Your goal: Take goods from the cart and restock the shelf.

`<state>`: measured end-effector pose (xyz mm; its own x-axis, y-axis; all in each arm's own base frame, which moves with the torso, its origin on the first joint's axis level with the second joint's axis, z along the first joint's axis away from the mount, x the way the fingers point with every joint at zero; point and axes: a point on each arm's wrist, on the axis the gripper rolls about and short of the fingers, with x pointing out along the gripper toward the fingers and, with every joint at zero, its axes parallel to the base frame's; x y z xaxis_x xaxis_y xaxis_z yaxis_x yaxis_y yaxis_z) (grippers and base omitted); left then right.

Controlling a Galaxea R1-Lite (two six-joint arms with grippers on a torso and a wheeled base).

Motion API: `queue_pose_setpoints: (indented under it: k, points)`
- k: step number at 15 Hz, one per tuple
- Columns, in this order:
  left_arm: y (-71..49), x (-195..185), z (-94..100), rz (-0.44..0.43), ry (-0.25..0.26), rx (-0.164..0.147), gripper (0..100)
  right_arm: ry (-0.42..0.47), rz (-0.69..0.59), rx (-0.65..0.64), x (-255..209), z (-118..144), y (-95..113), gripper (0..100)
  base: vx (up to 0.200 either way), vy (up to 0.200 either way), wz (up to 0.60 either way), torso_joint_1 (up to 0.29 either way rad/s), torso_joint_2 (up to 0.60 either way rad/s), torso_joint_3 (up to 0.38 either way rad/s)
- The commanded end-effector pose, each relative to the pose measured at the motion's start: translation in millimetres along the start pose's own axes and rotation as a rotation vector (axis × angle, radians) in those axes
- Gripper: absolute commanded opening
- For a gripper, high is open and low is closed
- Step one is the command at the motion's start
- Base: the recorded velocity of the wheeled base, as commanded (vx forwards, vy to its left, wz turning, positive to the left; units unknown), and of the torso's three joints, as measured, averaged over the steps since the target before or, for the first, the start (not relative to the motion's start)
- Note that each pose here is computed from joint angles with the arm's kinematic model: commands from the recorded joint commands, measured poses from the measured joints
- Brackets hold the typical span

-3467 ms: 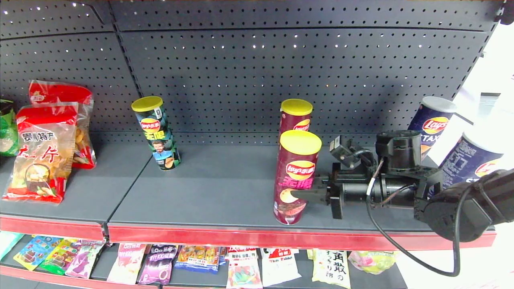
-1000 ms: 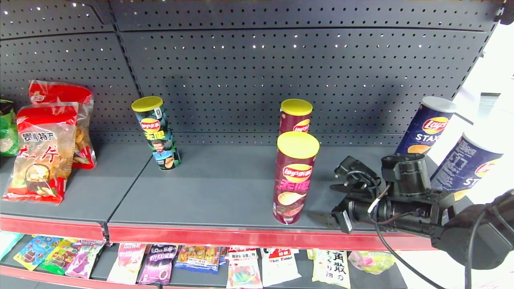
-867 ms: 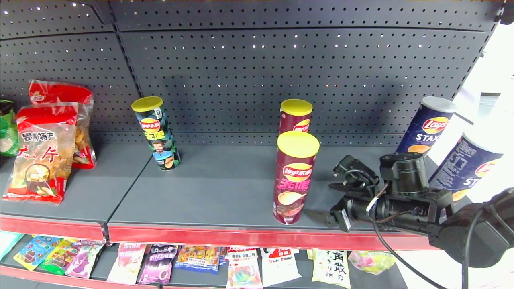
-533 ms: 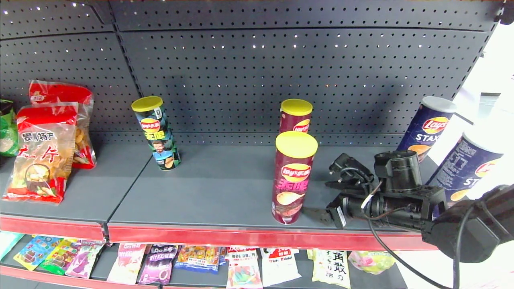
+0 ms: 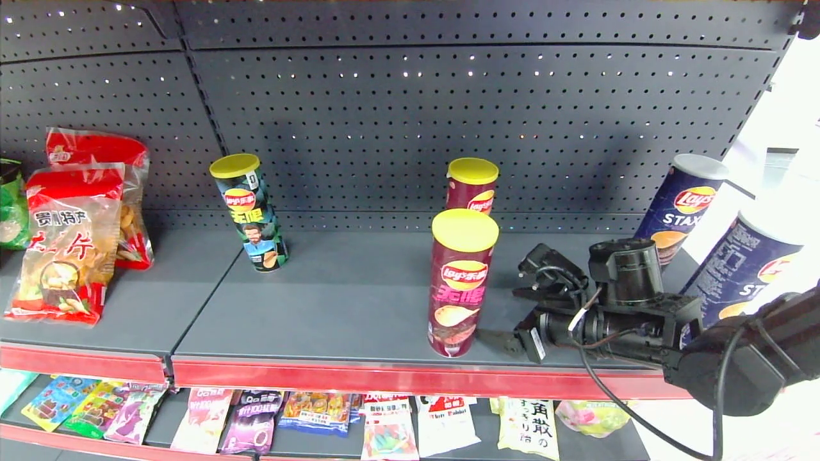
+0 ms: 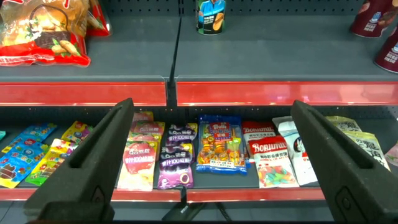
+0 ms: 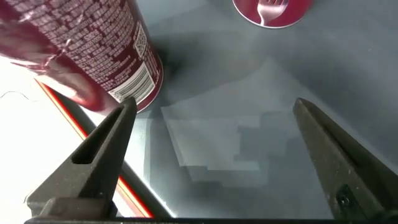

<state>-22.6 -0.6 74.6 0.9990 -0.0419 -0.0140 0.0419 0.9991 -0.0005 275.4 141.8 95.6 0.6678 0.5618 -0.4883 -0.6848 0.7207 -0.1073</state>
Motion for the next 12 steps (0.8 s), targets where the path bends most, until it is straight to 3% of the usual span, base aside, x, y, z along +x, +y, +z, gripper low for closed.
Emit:
queue_pose_setpoints:
  k: [1,4,8,12]
  points:
    - [0.0,0.1,-0.1,-0.001,0.001,0.000,100,-0.001,0.000,-0.002,1.0,0.5,0.1,100,0.000,0.000,0.00,0.000,0.00,0.000]
    - [0.0,0.0,0.3,-0.001,0.000,0.000,100,-0.018,-0.007,0.015,-9.8,3.1,0.3,100,0.000,0.000,0.00,0.000,0.00,0.000]
    - [0.0,-0.1,0.3,0.000,-0.002,0.000,100,-0.166,-0.040,0.141,-101.9,20.7,13.3,100,0.000,0.000,0.00,0.000,0.00,0.000]
    - [0.0,0.1,-0.1,-0.001,0.001,0.000,100,-0.190,-0.043,0.125,-194.8,9.7,38.3,100,0.000,0.000,0.00,0.000,0.00,0.000]
